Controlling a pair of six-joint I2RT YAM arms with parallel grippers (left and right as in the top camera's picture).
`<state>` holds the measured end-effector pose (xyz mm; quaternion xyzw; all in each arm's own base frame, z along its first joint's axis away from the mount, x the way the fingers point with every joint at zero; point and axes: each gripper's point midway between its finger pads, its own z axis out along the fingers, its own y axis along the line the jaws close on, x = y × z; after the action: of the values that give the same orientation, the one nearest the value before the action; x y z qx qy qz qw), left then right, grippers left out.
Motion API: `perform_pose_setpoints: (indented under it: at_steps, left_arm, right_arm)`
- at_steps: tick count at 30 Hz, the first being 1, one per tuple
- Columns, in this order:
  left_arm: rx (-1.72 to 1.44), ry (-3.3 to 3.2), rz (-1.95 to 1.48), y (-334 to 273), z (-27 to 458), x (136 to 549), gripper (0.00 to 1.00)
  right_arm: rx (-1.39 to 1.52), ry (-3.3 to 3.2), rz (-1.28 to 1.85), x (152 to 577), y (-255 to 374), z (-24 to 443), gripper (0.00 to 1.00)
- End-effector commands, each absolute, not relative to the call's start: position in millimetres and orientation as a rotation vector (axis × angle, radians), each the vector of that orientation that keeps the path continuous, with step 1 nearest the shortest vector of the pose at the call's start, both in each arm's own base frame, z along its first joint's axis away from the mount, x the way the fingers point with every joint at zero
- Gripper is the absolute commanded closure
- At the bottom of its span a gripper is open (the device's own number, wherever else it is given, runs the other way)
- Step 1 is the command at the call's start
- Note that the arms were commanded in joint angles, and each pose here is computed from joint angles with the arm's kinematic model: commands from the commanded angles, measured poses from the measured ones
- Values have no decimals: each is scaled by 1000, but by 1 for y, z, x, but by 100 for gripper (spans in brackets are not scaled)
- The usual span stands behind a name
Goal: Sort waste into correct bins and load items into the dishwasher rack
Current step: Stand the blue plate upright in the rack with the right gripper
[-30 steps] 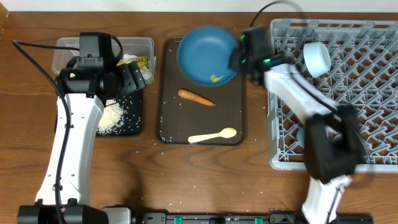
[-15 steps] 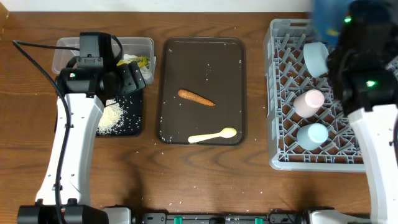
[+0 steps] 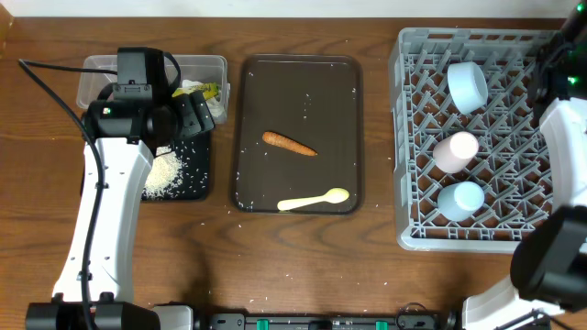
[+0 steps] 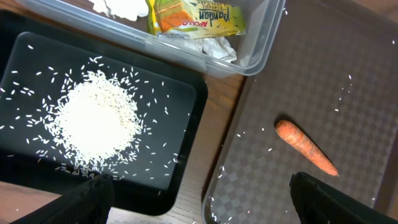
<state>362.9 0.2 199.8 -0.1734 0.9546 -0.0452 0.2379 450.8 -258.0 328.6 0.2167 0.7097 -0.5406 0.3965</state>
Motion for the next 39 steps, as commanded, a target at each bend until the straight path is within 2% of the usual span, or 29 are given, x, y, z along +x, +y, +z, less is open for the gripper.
perform_pose_setpoints:
  at_steps: [1,9,20,23,30,34,39]
  left_arm:
    - [-478,2595,-109,4,207,365,7]
    - [-479,2595,-109,4,207,365,7]
    - [-478,2595,-109,4,207,365,7]
    - [-478,2595,-109,4,207,365,7]
    - [-478,2595,-109,4,207,365,7]
    - [-479,2595,-109,4,207,365,7]
    - [-478,2595,-109,4,207,365,7]
  right_arm:
    - [226,1951,-1449,477,-260,302,99]
    - [287,1970,-1528,472,-297,276,99]
    - [56,1957,-1518,489,-303,284,99]
    - [-58,1998,-1481,498,-299,271,99]
    - [-99,2069,-1470,501,-299,246,99]
    - [-134,2072,-1452,509,-284,243,99]
    - [-273,2111,-1389,527,-236,228,99]
